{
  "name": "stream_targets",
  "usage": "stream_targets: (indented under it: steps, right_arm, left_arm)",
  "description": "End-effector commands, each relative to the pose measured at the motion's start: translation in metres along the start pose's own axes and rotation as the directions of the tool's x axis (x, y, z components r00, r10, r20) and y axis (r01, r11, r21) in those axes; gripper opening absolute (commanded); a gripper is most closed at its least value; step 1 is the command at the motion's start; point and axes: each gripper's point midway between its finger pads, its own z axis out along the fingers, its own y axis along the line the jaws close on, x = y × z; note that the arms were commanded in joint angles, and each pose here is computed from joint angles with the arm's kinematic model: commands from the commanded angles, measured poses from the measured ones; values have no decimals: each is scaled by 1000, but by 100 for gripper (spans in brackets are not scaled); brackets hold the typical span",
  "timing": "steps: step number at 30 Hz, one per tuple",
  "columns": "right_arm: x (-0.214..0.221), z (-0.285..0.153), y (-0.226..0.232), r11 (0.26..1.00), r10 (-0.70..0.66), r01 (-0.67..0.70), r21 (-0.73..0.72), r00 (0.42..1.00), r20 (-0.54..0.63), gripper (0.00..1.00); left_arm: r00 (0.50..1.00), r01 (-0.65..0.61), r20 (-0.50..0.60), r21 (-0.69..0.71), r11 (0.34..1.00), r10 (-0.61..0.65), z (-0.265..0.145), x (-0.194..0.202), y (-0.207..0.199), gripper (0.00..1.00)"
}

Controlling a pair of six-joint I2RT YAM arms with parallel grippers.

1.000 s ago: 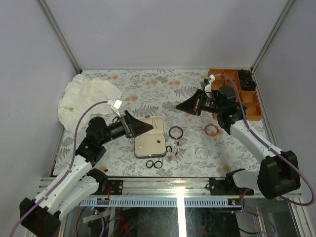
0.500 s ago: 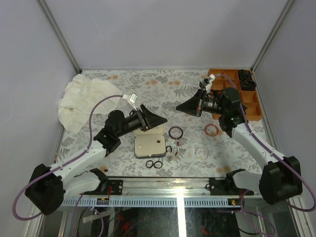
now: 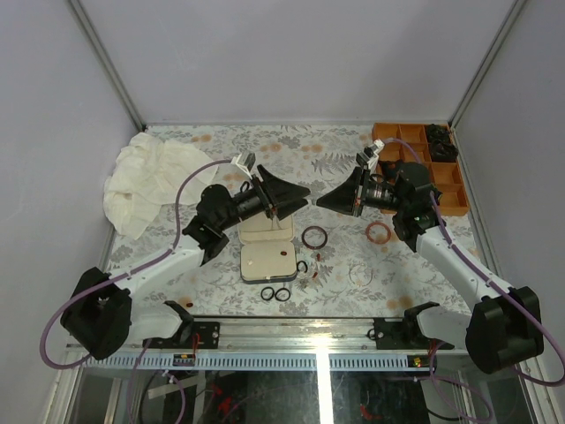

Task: Organize the mixed jewelry
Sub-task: Place the jewelry in the jewelry box.

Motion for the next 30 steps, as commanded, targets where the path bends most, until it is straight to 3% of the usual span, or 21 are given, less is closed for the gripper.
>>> stream_targets:
  steps: [1,6,10,19,30]
  right_arm:
    - [11,-5,15,998,-57,55,-39,998,-41,0]
    - [9,-4,13,998,-59,57,-42,997,-40,0]
    - [9,-3,9,998,-53,51,-35,998,-41,0]
    - [8,-2,7,998,-50,49,-32,998,-41,0]
    - [11,-1,7,998,-51,49,-35,997,-50,0]
  left_arm:
    - [997,62,-62,119,991,-55,2,10,-30,68]
    - [991,104,-91,112,988,-94,4,17,-25,65]
    - [988,129,-101,127,983,-117,3,18,-25,55]
    - [986,140,-109,95,986,-129,4,21,-17,51]
    - [984,146,-113,63,987,-138,6,23,-10,39]
